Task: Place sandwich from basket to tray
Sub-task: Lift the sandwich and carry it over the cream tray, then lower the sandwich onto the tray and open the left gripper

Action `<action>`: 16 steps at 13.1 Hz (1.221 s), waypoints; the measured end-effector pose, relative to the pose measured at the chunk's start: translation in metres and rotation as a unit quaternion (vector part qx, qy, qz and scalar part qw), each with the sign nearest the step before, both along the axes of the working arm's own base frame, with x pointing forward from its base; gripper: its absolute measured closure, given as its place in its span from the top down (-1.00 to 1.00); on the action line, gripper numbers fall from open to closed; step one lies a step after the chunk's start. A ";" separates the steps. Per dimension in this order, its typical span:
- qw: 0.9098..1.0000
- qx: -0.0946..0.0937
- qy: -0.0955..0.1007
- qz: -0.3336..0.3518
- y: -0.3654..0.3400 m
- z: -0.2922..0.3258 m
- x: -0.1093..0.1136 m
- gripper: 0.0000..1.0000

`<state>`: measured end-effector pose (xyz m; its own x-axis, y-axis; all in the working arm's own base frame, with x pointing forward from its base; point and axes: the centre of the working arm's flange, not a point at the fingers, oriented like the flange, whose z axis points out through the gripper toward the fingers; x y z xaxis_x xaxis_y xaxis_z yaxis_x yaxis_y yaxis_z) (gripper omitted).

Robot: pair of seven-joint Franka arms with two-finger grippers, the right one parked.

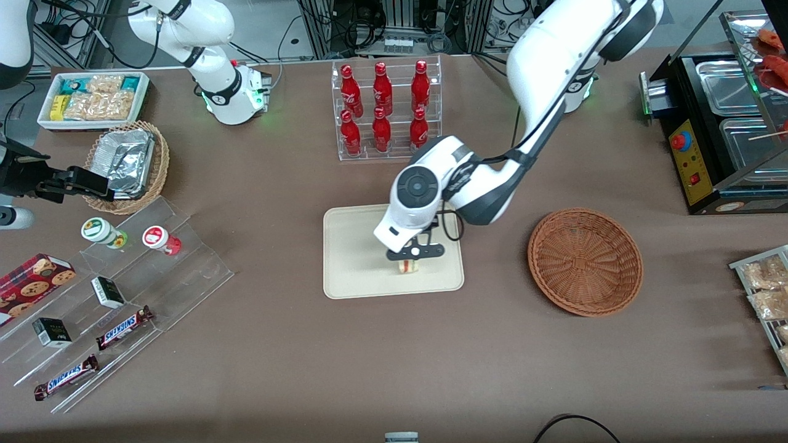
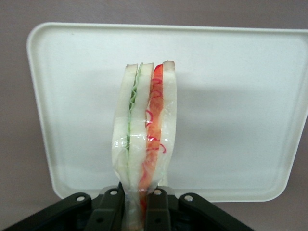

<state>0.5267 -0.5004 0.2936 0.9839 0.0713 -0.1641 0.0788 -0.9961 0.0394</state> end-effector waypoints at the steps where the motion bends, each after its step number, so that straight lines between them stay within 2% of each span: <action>1: 1.000 0.000 0.000 0.000 -0.008 -0.006 -0.001 -0.68; 5: 1.000 0.011 -0.007 0.006 -0.027 -0.026 0.000 -0.68; 11: 1.000 0.023 0.004 0.019 -0.038 -0.048 -0.011 -0.68; 16: 0.999 0.028 0.007 0.034 -0.037 -0.058 -0.010 -0.68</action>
<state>0.5163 -0.5377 0.2361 0.9739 0.1475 -0.1723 0.1466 -0.9890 -0.0178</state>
